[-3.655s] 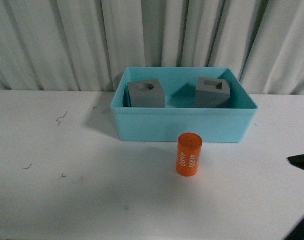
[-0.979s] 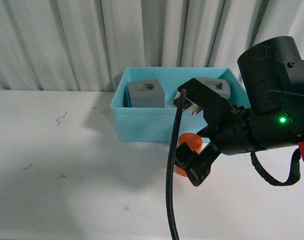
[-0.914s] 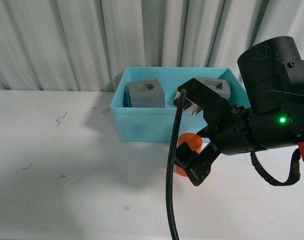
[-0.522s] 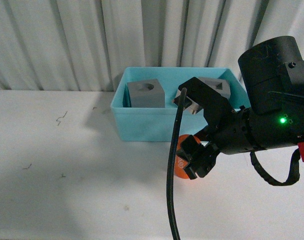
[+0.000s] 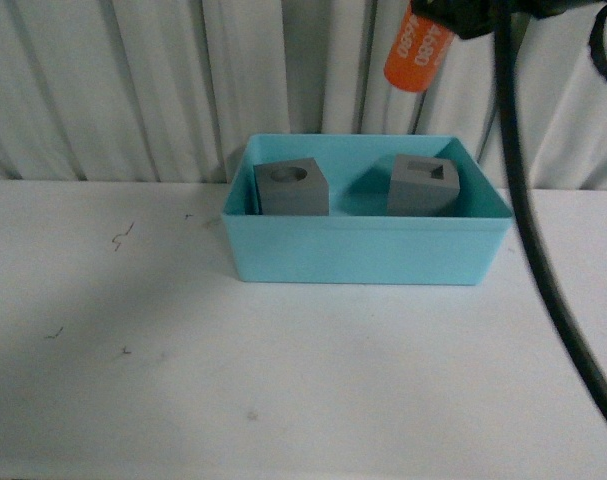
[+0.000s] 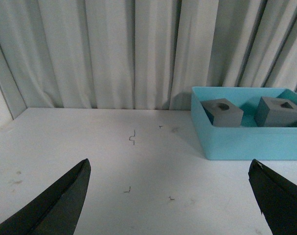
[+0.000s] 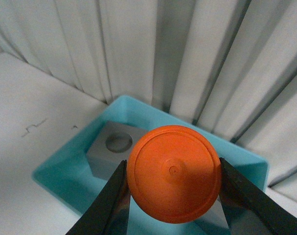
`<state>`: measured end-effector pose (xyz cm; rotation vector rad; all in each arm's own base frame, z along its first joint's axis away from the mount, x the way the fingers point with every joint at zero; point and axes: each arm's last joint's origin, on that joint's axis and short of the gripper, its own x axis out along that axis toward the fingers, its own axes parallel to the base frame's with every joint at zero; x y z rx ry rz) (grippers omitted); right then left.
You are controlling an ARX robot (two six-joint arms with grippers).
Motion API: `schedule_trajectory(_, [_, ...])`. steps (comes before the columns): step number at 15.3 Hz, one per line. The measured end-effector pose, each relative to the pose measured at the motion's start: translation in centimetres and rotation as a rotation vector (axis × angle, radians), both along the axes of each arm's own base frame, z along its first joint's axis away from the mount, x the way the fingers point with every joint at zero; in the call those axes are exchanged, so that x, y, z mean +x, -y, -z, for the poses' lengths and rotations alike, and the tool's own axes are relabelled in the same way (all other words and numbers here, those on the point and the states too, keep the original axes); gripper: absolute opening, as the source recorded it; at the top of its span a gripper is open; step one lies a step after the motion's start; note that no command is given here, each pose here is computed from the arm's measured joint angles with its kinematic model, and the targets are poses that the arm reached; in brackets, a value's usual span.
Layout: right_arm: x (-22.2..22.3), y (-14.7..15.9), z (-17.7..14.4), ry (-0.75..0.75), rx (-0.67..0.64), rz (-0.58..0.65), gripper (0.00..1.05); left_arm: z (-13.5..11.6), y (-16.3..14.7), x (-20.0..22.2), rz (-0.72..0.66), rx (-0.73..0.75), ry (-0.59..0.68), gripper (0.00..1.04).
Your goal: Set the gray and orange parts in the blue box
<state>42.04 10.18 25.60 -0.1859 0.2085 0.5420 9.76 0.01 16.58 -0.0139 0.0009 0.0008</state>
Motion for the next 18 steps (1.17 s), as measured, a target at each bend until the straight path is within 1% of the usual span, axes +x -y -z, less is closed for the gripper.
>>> schedule_trajectory(3, [3.8,-3.2,4.0,-0.09,-0.034,0.046,0.46,0.0,0.0,0.0,0.0,0.0,0.0,0.98])
schedule_trajectory(7, [6.9,-6.6,6.7,-0.127,-0.048,0.108,0.46,0.0,0.0,0.0,0.0,0.0,0.0,0.98])
schedule_trajectory(10, [7.9,-7.3,9.4,-0.194,-0.072,0.163,0.45,0.0,0.0,0.0,0.0,0.0,0.0,0.98])
schedule_trajectory(16, [8.6,-7.4,10.8,-0.229,-0.079,0.191,0.45,0.0,0.0,0.0,0.0,0.0,0.0,0.98])
schedule_trajectory(18, [9.1,-7.5,12.0,-0.258,-0.085,0.216,0.45,0.0,0.0,0.0,0.0,0.0,0.0,0.98])
